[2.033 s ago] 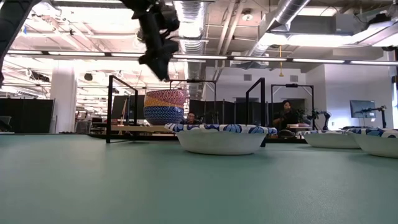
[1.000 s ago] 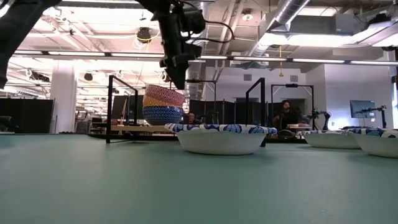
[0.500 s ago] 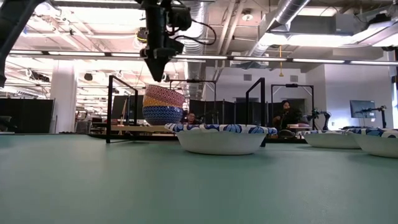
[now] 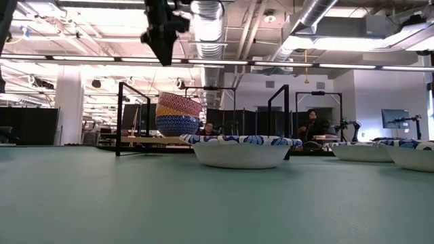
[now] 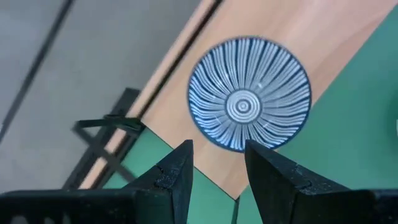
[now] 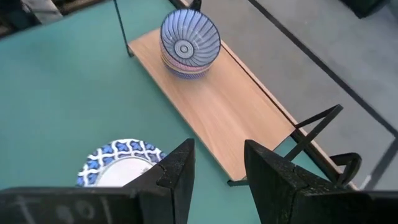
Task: Place and stack bowls onto a shelf
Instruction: Stack the small red bowl on top of the small blue bowl on the shelf
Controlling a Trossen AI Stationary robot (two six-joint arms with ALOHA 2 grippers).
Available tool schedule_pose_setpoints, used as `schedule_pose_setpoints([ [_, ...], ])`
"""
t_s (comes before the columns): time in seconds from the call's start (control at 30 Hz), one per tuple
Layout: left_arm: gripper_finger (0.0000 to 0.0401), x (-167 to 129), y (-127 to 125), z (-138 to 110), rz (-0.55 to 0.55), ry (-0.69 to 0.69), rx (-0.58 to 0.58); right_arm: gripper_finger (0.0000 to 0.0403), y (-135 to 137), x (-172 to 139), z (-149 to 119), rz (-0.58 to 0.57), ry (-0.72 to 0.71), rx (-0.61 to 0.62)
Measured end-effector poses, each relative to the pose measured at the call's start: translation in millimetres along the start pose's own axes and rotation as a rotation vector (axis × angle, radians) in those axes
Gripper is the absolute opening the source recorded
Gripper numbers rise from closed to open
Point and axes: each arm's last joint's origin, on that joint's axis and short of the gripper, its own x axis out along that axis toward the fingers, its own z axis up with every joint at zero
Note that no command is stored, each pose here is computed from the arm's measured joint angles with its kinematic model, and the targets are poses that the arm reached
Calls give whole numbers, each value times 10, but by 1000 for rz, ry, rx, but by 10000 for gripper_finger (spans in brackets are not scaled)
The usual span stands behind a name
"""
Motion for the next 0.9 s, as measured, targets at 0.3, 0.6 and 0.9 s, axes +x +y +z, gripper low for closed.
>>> schedule_pose_setpoints([
  [0.3, 130, -428, -32, -435, -18, -123, -130, 163, 328, 378, -30, 52, 130, -184],
  [0.6, 130, -604, -411, -1420, -194, -164, -326, 163, 777, 744, 14, 227, 121, -239],
  [0.9, 130, -796, -503, -2130, -391, -176, -248, 163, 1580, 1105, 116, 664, 5, 29],
])
